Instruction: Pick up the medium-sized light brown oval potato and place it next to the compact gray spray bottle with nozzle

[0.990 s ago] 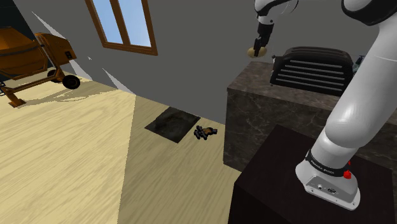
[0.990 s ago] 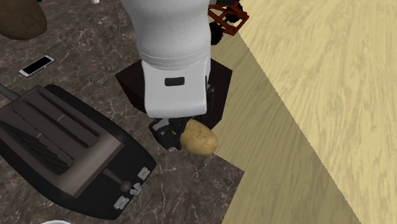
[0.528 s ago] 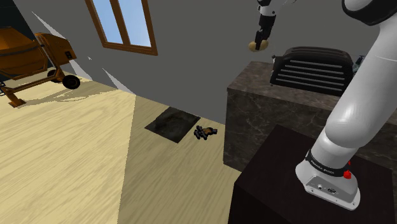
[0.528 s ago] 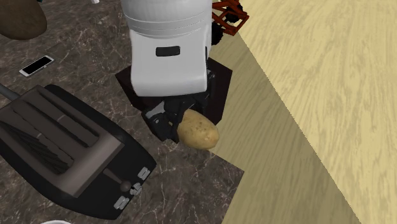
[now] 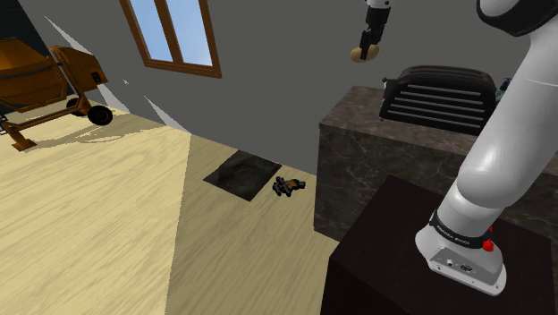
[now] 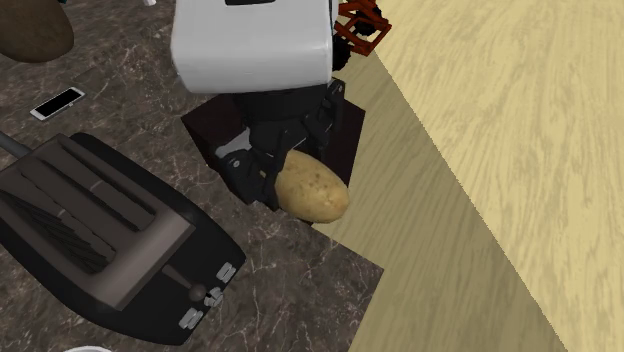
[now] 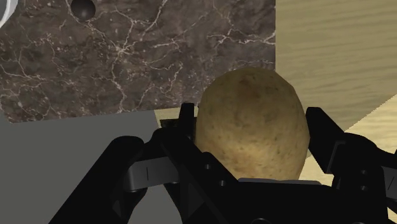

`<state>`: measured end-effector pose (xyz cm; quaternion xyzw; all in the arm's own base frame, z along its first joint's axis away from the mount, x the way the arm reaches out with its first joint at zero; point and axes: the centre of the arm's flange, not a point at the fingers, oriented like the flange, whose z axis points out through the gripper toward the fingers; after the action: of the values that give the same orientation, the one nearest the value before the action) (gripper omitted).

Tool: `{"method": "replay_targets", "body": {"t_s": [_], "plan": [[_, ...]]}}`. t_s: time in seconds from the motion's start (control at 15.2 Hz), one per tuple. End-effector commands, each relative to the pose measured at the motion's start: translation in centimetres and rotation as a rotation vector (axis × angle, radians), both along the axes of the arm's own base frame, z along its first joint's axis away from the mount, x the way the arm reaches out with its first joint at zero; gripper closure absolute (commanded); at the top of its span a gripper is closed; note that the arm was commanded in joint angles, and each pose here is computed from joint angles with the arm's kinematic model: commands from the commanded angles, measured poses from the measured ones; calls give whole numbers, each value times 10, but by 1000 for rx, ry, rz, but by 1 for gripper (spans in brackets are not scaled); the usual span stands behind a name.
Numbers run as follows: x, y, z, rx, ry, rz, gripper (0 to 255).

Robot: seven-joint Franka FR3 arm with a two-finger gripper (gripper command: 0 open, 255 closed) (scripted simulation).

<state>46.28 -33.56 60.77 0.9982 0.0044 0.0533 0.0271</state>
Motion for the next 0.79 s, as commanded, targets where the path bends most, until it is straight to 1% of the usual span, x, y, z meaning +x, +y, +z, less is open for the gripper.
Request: {"method": "replay_targets", "body": {"t_s": [0.0,0.26,0.73], "plan": [[0,0,12,0,0,0,255],[0,0,32,0,0,0,255],[-90,-23,32,0,0,0,255]]}}
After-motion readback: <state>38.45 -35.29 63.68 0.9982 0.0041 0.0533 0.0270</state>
